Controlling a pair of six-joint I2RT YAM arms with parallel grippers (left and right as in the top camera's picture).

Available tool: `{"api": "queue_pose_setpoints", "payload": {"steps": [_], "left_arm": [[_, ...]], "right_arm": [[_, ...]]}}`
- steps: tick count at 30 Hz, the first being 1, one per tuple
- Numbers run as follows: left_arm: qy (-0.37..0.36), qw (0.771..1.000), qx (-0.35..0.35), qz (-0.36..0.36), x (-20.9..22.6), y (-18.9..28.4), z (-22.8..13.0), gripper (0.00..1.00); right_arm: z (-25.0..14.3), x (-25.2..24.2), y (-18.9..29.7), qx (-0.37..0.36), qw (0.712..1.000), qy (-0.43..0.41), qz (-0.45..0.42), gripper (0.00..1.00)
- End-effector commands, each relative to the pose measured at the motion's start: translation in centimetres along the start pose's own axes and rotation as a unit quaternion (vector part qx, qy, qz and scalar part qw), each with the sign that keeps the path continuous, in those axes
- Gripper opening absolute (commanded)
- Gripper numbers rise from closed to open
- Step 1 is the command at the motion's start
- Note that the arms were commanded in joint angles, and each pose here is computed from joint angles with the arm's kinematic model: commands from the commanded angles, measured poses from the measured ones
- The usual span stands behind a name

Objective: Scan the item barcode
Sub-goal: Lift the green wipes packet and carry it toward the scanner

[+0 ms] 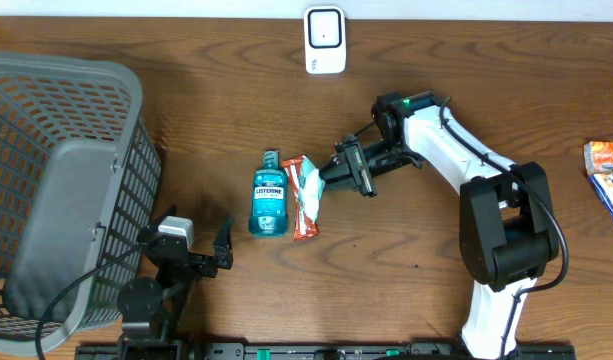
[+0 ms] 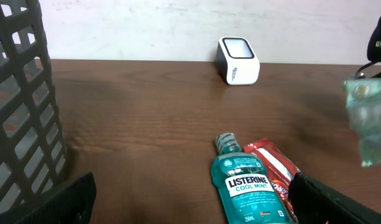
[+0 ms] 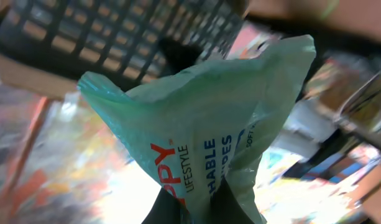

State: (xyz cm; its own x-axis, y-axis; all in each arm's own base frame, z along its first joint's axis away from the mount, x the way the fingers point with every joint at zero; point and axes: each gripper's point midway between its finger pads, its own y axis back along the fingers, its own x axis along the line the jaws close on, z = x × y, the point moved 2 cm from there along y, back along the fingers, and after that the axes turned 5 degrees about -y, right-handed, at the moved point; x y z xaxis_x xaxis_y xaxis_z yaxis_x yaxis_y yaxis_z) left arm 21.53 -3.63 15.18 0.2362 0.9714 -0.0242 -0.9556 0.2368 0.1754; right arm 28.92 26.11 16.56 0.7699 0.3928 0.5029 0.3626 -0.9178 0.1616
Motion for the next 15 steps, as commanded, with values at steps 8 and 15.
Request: {"api": "queue_pose_setpoints", "payload": {"steps": [8,15], "left_arm": [[0.002,1.0,0.018,-0.001,0.0,-0.2,-1.2,0.98],[0.002,1.0,0.018,-0.001,0.0,-0.2,-1.2,0.98]], "right_arm": [[7.6,4.2,4.0,-0.251,0.942,0.218,-0.053,0.01],[7.8,7.1,9.8,-0.462,0.846,0.246,-0.096,0.02]]}}
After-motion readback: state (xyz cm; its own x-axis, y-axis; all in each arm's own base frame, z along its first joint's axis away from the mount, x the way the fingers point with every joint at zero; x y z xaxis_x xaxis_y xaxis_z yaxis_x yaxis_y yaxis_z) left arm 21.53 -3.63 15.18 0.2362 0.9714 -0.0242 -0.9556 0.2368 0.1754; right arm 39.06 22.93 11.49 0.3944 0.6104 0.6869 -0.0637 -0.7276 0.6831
